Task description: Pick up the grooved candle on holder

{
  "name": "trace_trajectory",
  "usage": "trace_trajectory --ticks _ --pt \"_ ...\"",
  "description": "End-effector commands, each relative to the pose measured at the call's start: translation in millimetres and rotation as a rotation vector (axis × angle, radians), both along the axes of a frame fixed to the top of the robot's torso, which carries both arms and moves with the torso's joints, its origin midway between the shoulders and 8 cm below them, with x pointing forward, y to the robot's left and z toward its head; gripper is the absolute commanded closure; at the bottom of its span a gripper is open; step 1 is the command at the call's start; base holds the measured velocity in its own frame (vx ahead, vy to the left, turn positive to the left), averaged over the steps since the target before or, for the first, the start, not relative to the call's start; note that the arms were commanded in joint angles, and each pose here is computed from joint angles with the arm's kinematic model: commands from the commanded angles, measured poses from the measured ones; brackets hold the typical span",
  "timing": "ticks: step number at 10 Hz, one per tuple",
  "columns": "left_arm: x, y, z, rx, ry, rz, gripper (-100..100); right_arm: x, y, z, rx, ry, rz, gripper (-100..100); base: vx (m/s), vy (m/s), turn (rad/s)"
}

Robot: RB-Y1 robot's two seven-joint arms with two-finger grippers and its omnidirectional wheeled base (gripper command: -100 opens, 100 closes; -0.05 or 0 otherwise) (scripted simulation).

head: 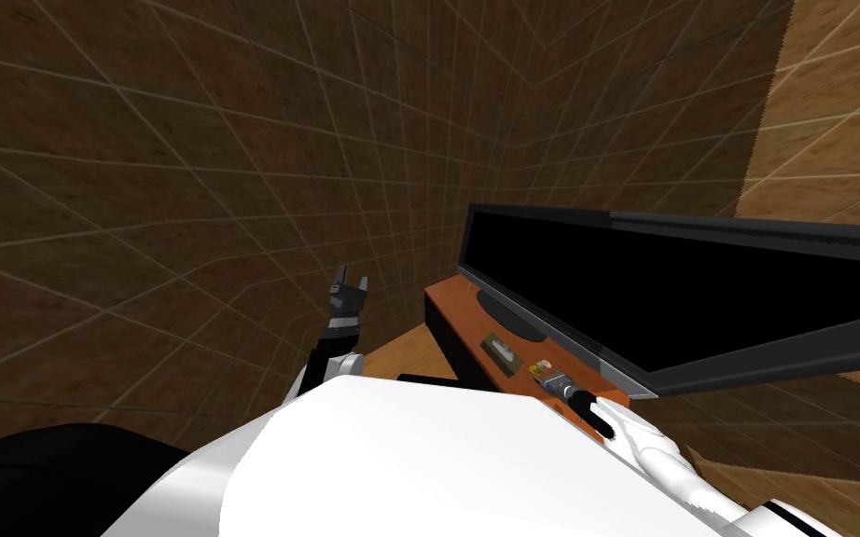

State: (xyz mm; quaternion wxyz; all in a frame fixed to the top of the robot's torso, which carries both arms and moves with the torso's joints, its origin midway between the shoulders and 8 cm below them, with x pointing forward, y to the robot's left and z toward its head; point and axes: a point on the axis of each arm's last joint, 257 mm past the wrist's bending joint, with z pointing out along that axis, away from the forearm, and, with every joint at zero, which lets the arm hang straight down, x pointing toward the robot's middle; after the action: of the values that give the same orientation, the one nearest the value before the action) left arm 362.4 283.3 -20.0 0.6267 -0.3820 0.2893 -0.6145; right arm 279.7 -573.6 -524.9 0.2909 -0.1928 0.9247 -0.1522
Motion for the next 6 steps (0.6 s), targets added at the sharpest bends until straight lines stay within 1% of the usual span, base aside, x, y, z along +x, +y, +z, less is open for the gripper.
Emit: trace_trajectory --ticks 1,2,3,4,6 --pt "0.0 0.0 0.0 0.0 0.0 0.0 0 3.0 8.4 -6.8 -0.002 -0.001 -0.006 -100 -0.023 -0.026 0.079" --pt "0.0 0.0 0.0 0.0 0.0 0.0 0 5.5 16.5 -12.2 -0.002 -0.002 -0.01 -100 -0.033 -0.037 0.113" --pt "0.0 0.0 0.0 0.0 0.0 0.0 0 3.6 13.1 -10.4 0.0 -0.002 -0.009 -100 -0.015 -0.015 0.042" --pt "0.0 0.0 0.0 0.0 0.0 0.0 0 3.9 13.6 -11.0 -0.001 -0.001 -0.008 100 0.0 0.0 0.0" --pt "0.0 0.0 0.0 0.0 0.0 0.0 0 5.1 8.1 -7.7 -0.01 -0.004 -0.013 100 0.0 0.0 0.0"
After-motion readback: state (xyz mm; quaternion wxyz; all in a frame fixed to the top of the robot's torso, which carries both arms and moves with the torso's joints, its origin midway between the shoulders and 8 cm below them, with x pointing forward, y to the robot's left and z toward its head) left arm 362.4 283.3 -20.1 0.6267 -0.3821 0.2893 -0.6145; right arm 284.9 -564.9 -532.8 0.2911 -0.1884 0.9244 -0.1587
